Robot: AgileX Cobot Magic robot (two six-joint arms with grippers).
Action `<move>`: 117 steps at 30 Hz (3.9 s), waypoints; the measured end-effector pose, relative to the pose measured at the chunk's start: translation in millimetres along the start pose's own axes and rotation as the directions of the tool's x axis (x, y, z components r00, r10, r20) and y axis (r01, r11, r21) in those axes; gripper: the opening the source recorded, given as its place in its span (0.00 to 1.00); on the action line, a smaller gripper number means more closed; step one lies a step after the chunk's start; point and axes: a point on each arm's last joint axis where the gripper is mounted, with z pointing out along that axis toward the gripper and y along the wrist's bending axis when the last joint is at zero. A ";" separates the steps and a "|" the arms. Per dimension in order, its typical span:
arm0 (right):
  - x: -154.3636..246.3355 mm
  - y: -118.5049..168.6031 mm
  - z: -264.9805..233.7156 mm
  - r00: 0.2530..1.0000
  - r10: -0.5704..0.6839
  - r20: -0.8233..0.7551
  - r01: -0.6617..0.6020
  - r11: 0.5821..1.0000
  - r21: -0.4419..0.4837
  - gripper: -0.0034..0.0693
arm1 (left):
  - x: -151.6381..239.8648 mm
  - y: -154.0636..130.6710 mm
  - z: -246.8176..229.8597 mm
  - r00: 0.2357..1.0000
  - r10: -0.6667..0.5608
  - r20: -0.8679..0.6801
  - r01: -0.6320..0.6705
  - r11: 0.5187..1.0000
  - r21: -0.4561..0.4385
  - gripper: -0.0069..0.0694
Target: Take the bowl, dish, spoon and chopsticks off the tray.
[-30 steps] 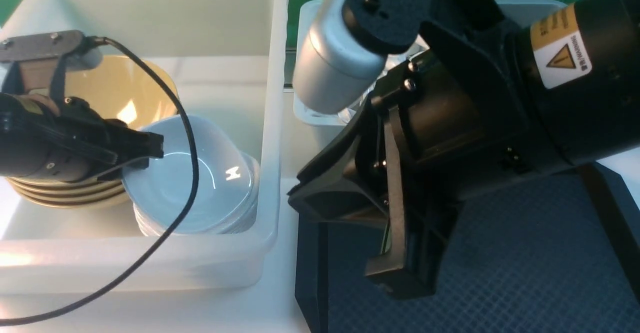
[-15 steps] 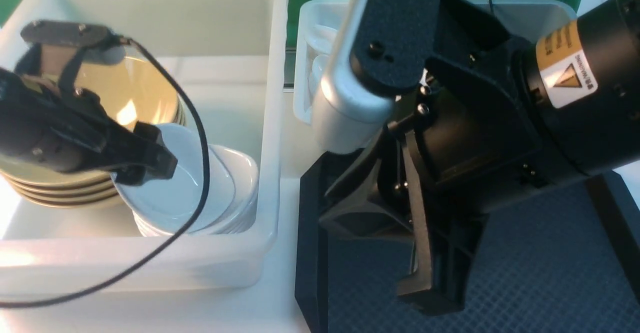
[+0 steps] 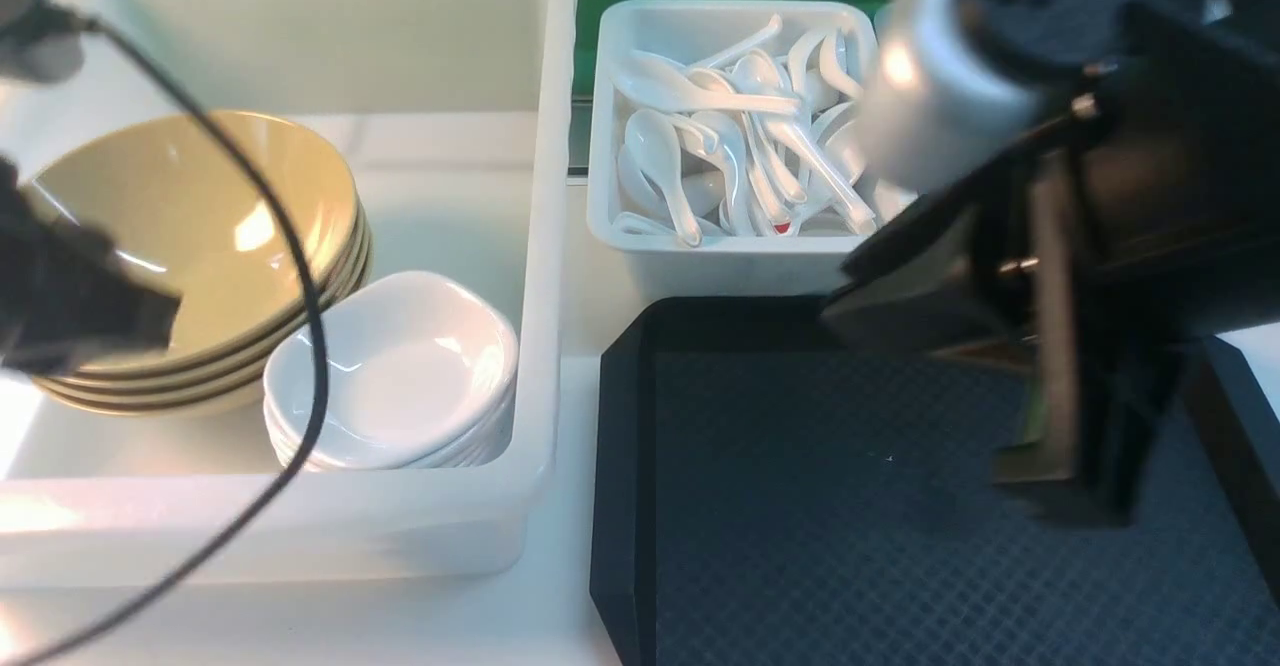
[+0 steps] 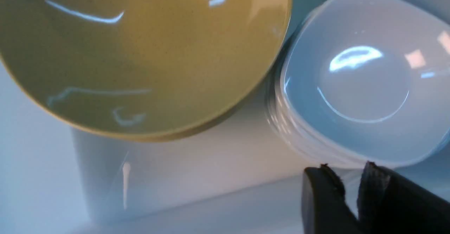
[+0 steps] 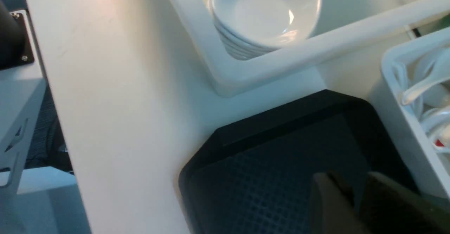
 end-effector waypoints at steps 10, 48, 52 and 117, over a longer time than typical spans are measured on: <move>63.3 7.4 -42.4 0.955 0.047 0.294 -0.078 0.992 0.095 0.28 | 116.7 -12.3 -47.1 0.919 0.018 0.393 0.008 0.998 -0.066 0.08; 136.2 27.7 -47.7 0.711 -0.077 0.699 -0.057 0.984 0.166 0.27 | 167.4 -17.5 -26.4 0.815 -0.037 0.578 0.074 0.996 -0.041 0.08; 166.7 23.6 -40.8 0.734 -0.089 0.673 -0.132 0.954 0.270 0.10 | 167.5 -17.5 -26.1 0.816 -0.038 0.577 0.074 0.996 -0.040 0.08; 324.2 27.0 35.7 0.718 0.404 0.566 -0.696 0.417 0.584 0.11 | 174.4 -10.1 32.5 0.586 -0.030 0.810 0.179 0.979 -0.093 0.08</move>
